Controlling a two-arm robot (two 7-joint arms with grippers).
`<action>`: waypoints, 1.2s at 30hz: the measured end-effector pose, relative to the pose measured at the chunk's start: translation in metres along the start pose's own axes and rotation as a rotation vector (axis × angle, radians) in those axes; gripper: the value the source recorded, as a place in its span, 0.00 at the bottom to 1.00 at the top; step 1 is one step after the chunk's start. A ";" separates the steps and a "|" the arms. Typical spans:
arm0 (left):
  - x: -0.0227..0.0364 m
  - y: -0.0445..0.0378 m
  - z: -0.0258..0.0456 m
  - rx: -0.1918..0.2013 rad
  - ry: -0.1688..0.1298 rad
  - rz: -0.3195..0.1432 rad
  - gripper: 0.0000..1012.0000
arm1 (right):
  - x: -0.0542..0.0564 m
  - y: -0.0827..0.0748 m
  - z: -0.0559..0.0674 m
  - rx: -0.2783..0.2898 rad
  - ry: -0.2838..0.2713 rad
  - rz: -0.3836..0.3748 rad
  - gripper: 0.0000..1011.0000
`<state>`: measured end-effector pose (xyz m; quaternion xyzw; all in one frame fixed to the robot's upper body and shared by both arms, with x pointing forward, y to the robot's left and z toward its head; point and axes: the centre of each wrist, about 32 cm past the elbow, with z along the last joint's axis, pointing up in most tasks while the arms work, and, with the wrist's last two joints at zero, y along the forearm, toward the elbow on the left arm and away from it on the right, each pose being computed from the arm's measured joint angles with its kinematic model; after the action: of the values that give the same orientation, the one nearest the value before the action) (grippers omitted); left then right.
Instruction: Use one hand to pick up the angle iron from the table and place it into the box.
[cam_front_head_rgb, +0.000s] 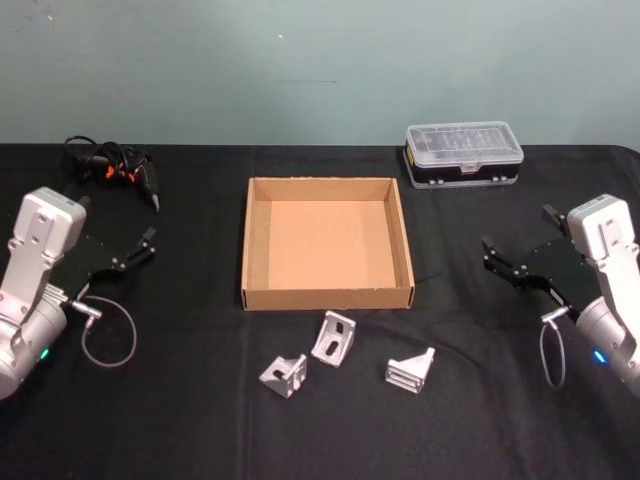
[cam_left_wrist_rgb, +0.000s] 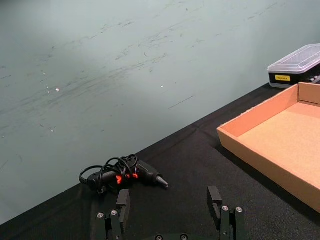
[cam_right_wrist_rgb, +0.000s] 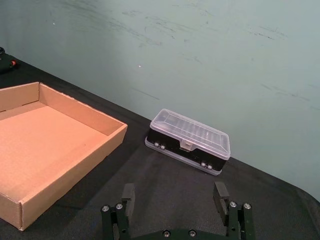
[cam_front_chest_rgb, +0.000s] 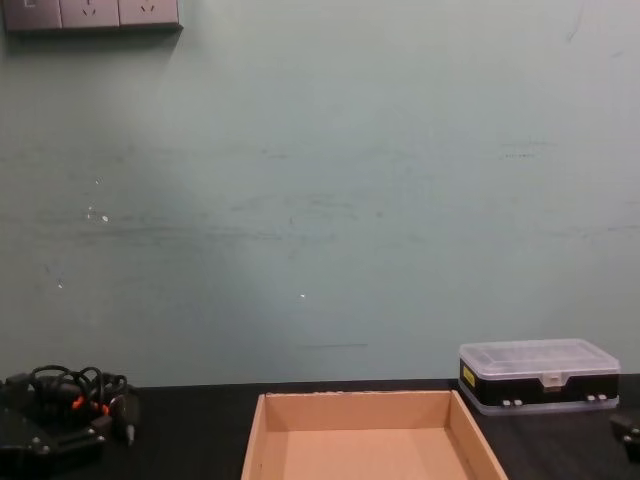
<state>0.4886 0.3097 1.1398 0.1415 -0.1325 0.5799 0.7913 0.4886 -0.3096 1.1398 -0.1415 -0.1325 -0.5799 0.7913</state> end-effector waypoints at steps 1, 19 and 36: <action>0.0000 0.0000 0.0000 0.000 0.000 0.000 1.00 | 0.000 0.000 0.000 0.000 0.000 0.000 0.99; 0.0000 0.0000 0.0000 0.000 0.000 0.000 1.00 | 0.000 0.000 0.000 0.000 0.000 0.000 0.99; 0.0000 0.0000 0.0000 0.000 0.000 0.000 1.00 | 0.000 0.000 0.000 0.000 0.000 0.000 0.99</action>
<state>0.4886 0.3097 1.1398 0.1415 -0.1325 0.5799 0.7913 0.4886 -0.3097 1.1398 -0.1415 -0.1325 -0.5799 0.7913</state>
